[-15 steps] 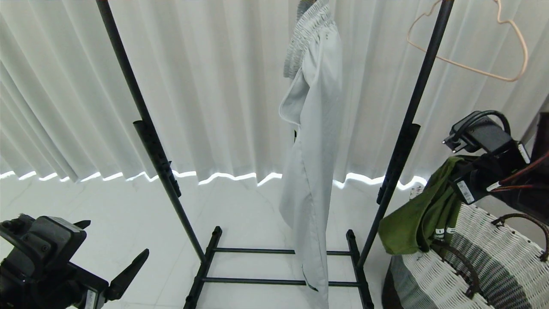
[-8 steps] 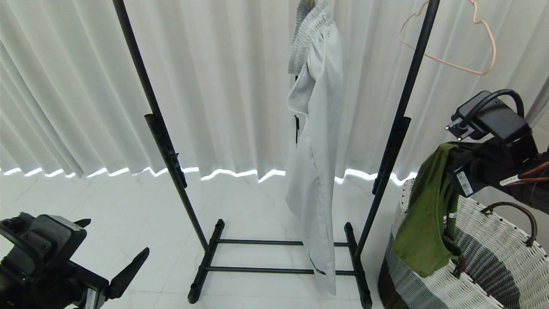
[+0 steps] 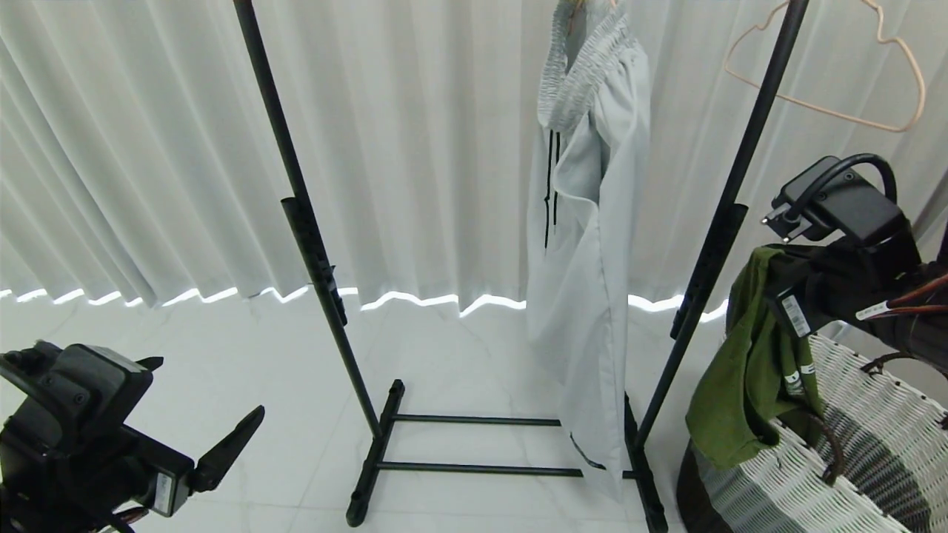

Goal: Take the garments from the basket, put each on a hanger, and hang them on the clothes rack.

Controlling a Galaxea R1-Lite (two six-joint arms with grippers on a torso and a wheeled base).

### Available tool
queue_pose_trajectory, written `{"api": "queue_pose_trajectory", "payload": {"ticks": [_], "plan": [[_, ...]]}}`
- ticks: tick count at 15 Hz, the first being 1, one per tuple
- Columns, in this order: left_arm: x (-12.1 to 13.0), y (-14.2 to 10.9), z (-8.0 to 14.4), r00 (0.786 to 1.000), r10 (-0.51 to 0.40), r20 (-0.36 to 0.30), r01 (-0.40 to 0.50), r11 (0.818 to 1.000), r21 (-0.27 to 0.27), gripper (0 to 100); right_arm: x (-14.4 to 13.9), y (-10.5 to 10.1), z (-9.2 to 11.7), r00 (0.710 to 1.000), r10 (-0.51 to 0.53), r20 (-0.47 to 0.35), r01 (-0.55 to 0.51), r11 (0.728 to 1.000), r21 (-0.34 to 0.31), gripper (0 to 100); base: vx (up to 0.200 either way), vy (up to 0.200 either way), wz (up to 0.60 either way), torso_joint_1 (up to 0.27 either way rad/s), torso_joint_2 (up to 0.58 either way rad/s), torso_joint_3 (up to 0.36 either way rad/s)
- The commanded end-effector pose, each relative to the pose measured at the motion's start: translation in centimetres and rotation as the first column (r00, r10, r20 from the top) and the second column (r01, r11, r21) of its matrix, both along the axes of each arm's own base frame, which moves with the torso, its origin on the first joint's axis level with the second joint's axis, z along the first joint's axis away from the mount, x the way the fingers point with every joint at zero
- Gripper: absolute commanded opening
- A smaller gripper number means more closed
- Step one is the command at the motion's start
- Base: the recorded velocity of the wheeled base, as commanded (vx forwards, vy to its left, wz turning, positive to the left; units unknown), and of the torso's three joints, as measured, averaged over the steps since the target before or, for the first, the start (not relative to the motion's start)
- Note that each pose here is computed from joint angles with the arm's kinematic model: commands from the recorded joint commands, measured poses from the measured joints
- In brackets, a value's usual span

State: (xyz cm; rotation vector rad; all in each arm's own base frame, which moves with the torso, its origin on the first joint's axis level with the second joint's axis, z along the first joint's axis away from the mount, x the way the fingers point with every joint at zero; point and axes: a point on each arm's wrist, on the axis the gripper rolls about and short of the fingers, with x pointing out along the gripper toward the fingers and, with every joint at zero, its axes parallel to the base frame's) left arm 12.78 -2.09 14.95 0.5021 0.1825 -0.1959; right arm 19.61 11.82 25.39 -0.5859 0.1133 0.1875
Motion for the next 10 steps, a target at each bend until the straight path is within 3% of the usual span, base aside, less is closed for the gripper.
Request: {"api": "queue_pose_trajectory", "payload": {"ticks": [1, 4, 7, 8, 9, 10], "plan": [[0.5, -0.3, 0.2, 1.0, -0.013, -0.005, 0.013, 1.0, -0.002, 100, -0.2, 0.4, 0.3, 1.0, 0.018, 0.01, -0.019, 1.0, 0.007, 0, 0.0, 0.0, 0.0, 0.0, 0.0, 0.0], [0.7, -1.2, 0.5, 0.997, -0.077, 0.005, 0.077, 0.997, 0.001, 100, -1.0, 1.5, 1.8, 0.997, 0.077, 0.002, -0.077, 0.997, 0.029, 0, 0.0, 0.0, 0.0, 0.0, 0.0, 0.0], [0.8, -2.3, 0.4, 0.986, -0.164, -0.01, 0.164, 0.986, -0.006, 100, -3.2, 4.0, 4.0, 0.978, 0.199, -0.056, -0.188, 0.969, 0.162, 0, 0.0, 0.0, 0.0, 0.0, 0.0, 0.0], [0.5, -2.8, 0.5, 0.973, -0.229, -0.007, 0.229, 0.973, -0.016, 100, -4.0, 4.6, 4.4, 0.97, 0.233, -0.076, -0.214, 0.957, 0.197, 0, 0.0, 0.0, 0.0, 0.0, 0.0, 0.0], [0.3, -3.7, 0.9, 0.943, -0.333, 0.006, 0.333, 0.942, -0.04, 100, -5.0, 5.3, 5.0, 0.955, 0.278, -0.099, -0.247, 0.936, 0.251, 0, 0.0, 0.0, 0.0, 0.0, 0.0, 0.0], [0.2, -4.1, 1.0, 0.93, -0.368, 0.011, 0.368, 0.929, -0.047, 100, -5.3, 5.5, 5.2, 0.951, 0.292, -0.104, -0.256, 0.929, 0.267, 0, 0.0, 0.0, 0.0, 0.0, 0.0, 0.0]]}}
